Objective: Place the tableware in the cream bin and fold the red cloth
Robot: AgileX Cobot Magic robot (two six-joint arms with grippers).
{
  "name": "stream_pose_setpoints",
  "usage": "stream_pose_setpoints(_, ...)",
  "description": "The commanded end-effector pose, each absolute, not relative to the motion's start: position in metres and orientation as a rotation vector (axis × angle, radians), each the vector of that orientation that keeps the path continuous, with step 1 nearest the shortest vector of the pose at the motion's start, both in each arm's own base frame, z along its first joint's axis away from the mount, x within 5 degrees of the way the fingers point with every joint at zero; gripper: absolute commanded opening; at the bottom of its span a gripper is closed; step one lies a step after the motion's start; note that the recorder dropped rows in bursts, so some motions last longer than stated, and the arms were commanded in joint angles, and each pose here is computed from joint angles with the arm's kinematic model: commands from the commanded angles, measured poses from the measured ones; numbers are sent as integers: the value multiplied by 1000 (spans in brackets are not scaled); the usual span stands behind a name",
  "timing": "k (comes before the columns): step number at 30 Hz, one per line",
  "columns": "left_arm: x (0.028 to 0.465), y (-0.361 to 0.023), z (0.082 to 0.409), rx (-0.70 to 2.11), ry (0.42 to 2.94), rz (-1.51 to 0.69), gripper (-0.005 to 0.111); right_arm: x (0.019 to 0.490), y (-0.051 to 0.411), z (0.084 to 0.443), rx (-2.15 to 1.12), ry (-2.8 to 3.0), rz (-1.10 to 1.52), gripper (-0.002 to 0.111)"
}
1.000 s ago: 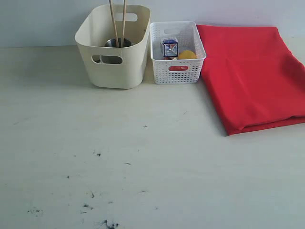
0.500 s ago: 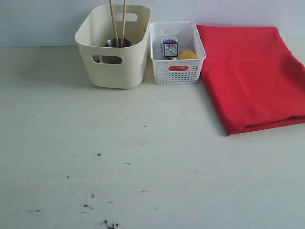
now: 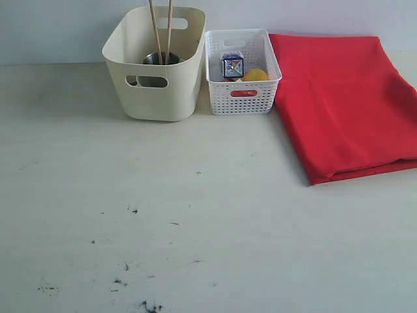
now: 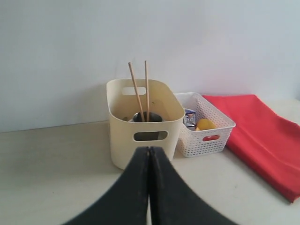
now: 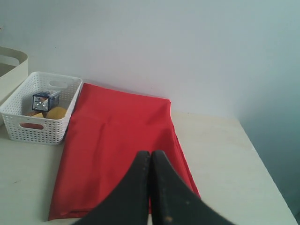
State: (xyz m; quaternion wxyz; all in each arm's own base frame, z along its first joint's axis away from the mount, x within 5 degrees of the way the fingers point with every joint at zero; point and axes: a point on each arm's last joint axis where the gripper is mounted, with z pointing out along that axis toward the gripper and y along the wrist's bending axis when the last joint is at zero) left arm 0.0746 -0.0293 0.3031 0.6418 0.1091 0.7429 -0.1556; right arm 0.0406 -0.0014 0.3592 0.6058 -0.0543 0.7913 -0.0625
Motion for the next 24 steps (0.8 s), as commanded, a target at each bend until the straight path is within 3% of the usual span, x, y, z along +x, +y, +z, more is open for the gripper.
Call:
stream_pose_setpoints(1, 72, -30, 290, 222, 1624, -416, 0, 41, -1, 358, -126, 1835, -145, 0)
stream_pose_setpoints(24, 56, -1, 201, -143, 1648, -182, 0, 41, -1, 358, -126, 1835, -145, 0)
